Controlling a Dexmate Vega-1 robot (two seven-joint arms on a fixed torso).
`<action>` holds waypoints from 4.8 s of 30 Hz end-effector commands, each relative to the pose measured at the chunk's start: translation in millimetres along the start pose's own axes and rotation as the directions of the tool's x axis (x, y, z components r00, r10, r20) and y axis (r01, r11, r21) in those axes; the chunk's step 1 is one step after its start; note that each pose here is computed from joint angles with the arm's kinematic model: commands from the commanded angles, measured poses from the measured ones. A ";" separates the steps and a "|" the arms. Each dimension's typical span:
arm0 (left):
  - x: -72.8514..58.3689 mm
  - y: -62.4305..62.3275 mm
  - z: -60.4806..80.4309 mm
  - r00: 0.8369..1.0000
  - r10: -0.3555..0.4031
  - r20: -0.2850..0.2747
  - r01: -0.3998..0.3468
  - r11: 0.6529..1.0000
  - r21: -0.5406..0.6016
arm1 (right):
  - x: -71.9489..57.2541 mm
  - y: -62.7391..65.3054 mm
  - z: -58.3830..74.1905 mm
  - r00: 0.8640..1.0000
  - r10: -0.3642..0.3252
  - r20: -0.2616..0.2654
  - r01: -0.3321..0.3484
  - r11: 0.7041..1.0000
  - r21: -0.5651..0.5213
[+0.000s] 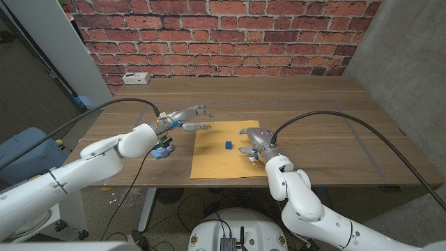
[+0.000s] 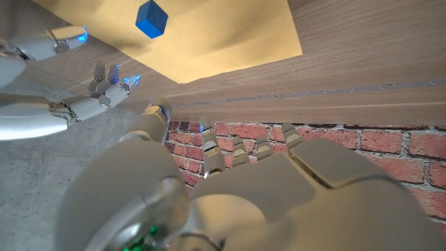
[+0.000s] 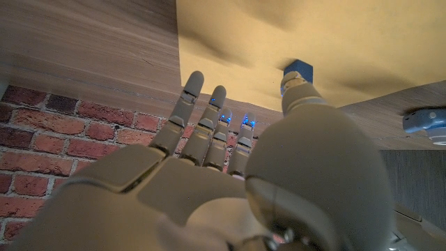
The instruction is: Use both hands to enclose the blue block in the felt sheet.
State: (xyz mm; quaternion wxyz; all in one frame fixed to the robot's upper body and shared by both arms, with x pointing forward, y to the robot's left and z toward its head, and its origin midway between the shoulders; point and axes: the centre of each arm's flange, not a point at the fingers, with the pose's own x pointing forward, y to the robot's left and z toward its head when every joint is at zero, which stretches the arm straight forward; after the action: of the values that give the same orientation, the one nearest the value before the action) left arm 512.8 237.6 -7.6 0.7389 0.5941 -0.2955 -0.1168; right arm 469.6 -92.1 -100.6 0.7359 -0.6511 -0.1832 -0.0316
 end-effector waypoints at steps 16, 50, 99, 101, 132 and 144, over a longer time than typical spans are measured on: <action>-31.4 -14.8 53.7 0.985 -0.137 -0.105 0.163 0.938 0.306 | -45.4 11.3 -27.9 0.983 0.150 -0.107 -0.156 0.986 -0.055; -54.1 -49.7 72.7 0.921 -0.267 -0.284 0.373 0.815 0.443 | -60.6 18.2 -34.0 0.948 0.259 -0.184 -0.279 0.955 -0.096; -66.3 -124.7 34.9 0.959 -0.074 -0.275 0.205 0.850 0.486 | -51.4 7.6 -34.3 0.966 0.220 -0.137 -0.237 0.965 -0.117; -67.1 -124.2 34.2 0.966 -0.029 -0.258 0.156 0.859 0.488 | -51.6 6.9 -34.5 0.965 0.225 -0.137 -0.241 0.964 -0.116; -77.4 -80.0 48.0 0.969 -0.089 -0.229 0.179 0.895 0.408 | -61.3 -0.1 -40.9 0.988 0.125 -0.089 -0.127 0.992 -0.013; -84.7 -80.8 61.5 0.972 0.011 -0.235 0.131 0.804 0.580 | -60.0 -1.8 -39.9 0.991 0.111 -0.077 -0.112 0.994 -0.006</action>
State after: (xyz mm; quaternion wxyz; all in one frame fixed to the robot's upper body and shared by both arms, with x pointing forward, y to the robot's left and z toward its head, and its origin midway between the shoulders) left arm 442.4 222.3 -101.0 0.5876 0.7868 -0.1886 -0.0022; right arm 422.1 -142.5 -123.3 0.7352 -0.6695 -0.1058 -0.0102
